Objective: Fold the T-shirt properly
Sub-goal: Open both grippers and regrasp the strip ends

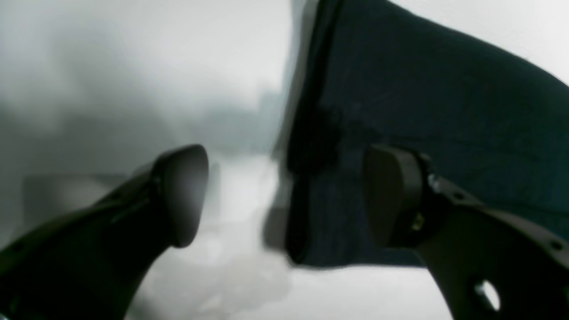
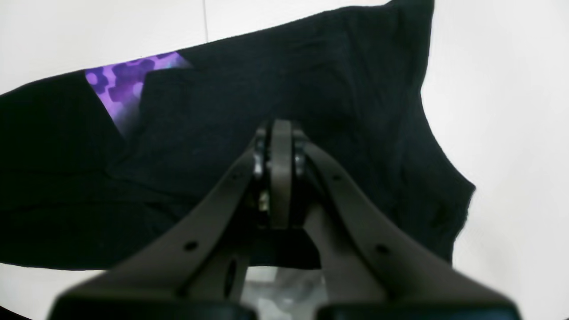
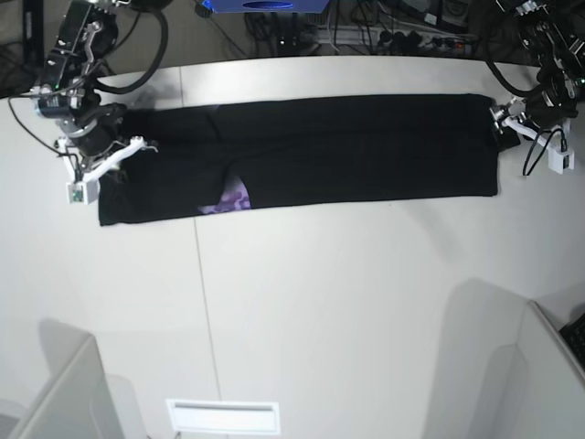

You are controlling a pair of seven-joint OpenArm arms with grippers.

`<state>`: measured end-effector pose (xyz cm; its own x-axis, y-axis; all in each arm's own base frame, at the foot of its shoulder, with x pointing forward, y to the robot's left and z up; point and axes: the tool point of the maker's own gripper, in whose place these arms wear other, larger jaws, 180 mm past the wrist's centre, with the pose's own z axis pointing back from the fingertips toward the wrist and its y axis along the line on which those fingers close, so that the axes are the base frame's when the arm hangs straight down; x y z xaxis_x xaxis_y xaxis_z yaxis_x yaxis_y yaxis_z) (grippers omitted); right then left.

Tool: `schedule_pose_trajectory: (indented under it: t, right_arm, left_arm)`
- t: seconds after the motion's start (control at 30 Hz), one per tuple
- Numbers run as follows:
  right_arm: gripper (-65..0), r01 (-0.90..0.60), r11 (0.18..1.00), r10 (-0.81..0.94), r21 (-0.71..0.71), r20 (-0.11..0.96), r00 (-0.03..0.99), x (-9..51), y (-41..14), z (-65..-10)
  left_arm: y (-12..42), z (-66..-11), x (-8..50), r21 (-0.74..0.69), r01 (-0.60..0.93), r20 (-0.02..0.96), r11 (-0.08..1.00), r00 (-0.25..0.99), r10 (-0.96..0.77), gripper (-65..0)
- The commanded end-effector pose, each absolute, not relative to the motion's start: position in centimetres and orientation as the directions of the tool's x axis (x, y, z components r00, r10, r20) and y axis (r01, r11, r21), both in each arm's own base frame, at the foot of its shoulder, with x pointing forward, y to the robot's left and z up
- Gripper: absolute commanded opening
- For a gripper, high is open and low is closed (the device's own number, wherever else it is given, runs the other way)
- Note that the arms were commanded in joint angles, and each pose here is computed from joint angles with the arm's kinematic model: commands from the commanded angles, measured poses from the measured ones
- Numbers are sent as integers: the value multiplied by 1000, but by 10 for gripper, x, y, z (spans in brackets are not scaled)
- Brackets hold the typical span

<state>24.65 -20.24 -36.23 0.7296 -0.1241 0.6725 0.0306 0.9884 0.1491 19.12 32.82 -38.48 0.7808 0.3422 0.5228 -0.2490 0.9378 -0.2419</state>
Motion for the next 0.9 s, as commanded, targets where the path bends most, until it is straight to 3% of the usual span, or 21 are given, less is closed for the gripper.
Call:
schedule_pose_trajectory:
  t: [0.0,0.57,0.87]
  right_arm:
    - [-650,21,989,-119,145,707,698,254,-204,-351]
    - [-650,23,989,-119,144,706,698,253,-204,-351]
    - [-650,25,989,-120,143,707,697,253,-205,-351]
  left_arm:
    - [333,-377,197,-235,-234,549,943,769,328,-125]
    - [315,-417,201,-317,-257,445,913,810,383,-127]
    - [315,-428,194,-249,-241,409,938,852,327,-128]
